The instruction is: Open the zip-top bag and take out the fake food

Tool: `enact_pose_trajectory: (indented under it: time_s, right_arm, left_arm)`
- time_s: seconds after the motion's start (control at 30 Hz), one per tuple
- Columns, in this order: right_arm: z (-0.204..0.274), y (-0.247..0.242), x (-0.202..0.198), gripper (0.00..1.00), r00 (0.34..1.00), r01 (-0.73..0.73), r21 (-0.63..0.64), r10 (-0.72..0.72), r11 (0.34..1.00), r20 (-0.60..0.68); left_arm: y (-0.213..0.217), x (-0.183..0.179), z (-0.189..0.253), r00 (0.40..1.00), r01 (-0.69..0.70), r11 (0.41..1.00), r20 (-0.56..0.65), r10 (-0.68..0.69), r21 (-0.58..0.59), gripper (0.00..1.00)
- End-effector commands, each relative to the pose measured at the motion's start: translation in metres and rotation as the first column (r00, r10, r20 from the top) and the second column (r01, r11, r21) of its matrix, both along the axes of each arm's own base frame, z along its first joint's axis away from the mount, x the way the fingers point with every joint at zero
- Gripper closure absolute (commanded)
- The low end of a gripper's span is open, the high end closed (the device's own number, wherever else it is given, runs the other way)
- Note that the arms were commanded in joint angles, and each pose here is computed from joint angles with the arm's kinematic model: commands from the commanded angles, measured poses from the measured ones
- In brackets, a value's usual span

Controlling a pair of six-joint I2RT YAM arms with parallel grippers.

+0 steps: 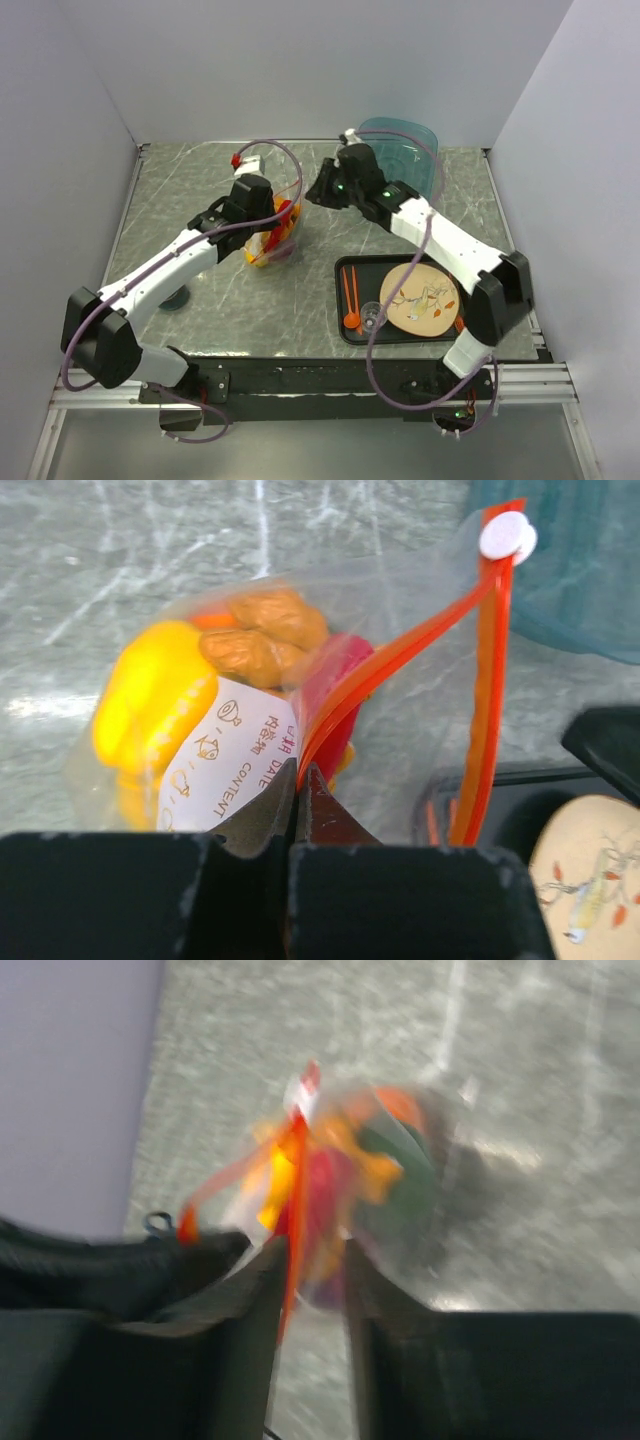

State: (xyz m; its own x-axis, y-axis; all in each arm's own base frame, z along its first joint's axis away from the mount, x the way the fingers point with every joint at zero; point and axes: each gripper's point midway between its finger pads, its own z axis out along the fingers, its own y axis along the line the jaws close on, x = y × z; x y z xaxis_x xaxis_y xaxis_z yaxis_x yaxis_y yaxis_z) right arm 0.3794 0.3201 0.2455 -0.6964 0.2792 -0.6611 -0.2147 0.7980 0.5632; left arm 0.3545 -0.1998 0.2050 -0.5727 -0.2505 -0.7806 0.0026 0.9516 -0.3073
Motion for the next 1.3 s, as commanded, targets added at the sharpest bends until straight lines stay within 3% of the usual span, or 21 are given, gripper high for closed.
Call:
enact_pose_trajectory:
  time_s: [0.0, 0.33, 0.67, 0.73, 0.83, 0.9, 1.1, 1.27]
  right_arm:
    - [0.041, -0.011, -0.019, 0.72, 0.995, -0.028, 0.081, 0.020, 0.996, 0.098]
    - [0.032, 0.027, -0.033, 0.81, 0.992, -0.122, 0.140, 0.115, 0.983, 0.056]
    - [-0.051, 0.027, -0.017, 0.84, 0.994, -0.080, -0.001, 0.080, 0.997, -0.078]
    - [-0.059, 0.021, -0.015, 0.79, 0.994, -0.067, -0.026, 0.065, 0.997, -0.084]
    - [-0.066, 0.016, -0.013, 0.61, 0.996, -0.056, -0.035, 0.054, 0.998, -0.075]
    - [-0.074, 0.015, -0.012, 0.54, 0.996, -0.058, -0.031, 0.056, 0.998, -0.072]
    - [-0.102, 0.011, -0.011, 0.44, 0.994, -0.084, 0.012, 0.084, 0.996, -0.069]
    - [-0.098, 0.016, -0.010, 0.42, 0.993, -0.106, 0.042, 0.108, 0.994, -0.044]
  left_arm:
    - [-0.024, 0.013, 0.028, 0.997, 0.022, 0.989, 0.071, -0.012, -0.148, 0.99]
    - [-0.030, 0.024, 0.020, 0.999, 0.018, 0.977, 0.040, -0.009, -0.215, 0.99]
    - [-0.029, 0.020, 0.013, 1.000, 0.015, 0.959, 0.025, -0.009, -0.284, 0.99]
    - [-0.031, 0.019, 0.011, 1.000, 0.017, 0.954, 0.022, -0.011, -0.299, 0.99]
    - [-0.033, 0.014, 0.006, 1.000, 0.018, 0.946, 0.009, -0.016, -0.325, 0.99]
    - [-0.033, 0.008, 0.002, 1.000, 0.017, 0.942, 0.009, -0.015, -0.336, 0.99]
    - [-0.021, -0.017, -0.002, 1.000, -0.018, 0.934, 0.012, 0.024, -0.356, 0.99]
    - [-0.018, -0.024, -0.008, 0.999, -0.031, 0.933, 0.005, 0.035, -0.358, 0.99]
